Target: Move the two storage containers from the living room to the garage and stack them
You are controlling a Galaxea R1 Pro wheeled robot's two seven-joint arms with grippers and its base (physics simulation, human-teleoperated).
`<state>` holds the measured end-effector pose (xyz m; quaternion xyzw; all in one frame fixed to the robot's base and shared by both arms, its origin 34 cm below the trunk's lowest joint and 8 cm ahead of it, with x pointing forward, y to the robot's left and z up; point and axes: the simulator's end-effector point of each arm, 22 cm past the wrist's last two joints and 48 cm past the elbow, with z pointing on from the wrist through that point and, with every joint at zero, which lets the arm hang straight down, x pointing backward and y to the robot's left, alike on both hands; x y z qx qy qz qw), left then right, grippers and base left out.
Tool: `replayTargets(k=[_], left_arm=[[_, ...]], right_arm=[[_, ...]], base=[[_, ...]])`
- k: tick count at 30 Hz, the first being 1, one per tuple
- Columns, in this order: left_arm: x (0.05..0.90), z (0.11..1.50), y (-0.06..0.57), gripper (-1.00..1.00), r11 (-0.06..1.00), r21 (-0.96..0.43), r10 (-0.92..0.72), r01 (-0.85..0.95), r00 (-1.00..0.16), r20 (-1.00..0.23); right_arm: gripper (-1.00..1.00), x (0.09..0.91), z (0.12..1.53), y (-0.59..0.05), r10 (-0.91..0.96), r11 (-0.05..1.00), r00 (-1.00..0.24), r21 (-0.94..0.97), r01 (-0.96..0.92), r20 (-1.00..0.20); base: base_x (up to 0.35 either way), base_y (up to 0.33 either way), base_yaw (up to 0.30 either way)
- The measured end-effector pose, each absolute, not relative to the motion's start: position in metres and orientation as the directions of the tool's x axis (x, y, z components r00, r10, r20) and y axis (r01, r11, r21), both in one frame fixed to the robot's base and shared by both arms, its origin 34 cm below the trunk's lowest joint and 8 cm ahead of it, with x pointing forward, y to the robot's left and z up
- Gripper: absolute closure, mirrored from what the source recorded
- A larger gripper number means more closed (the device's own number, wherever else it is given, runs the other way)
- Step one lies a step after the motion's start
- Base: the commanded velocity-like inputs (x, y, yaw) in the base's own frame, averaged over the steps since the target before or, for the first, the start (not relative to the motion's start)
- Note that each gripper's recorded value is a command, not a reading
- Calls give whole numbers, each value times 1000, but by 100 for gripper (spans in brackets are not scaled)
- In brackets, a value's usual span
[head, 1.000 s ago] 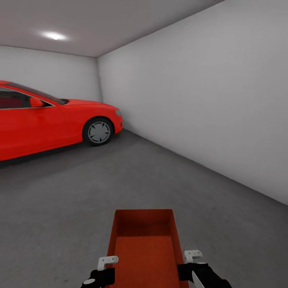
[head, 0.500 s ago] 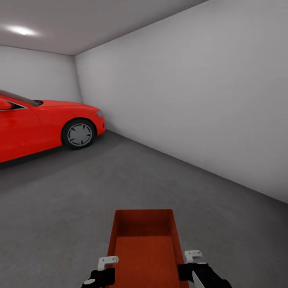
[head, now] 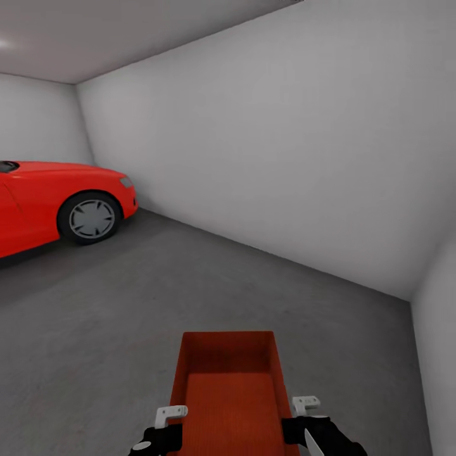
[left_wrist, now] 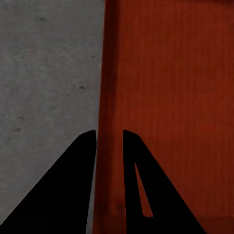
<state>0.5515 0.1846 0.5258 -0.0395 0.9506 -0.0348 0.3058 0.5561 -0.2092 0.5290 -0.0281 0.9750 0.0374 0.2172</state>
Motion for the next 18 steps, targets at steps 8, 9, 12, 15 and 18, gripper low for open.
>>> replayTargets(k=[8, 9, 12, 15, 18], left_arm=[[552, 526, 185, 100, 994, -90, -97, -54, -810, -579], [552, 526, 185, 100, 994, -90, -97, -54, -810, -579], [552, 526, 184, 100, 994, -90, -97, -54, -810, -579], [552, 526, 184, 100, 994, -90, -97, -54, -810, -579], [552, 526, 184, 100, 995, -90, -96, -54, -810, -579]], right_arm=[[100, 556, 529, -209, -39, 996, -904, 61, -71, -426], [100, 556, 529, -209, -39, 996, -904, 60, -71, -426], [100, 556, 529, -209, -39, 996, -904, 61, -71, -425], [100, 556, 529, -210, -38, 996, -904, 62, -71, -426], [100, 556, 529, -209, -38, 996, -904, 62, -71, -426]], base=[[0, 0, -285], [0, 0, -285], [6, 7, -285], [94, 97, -279], [199, 158, -179]])
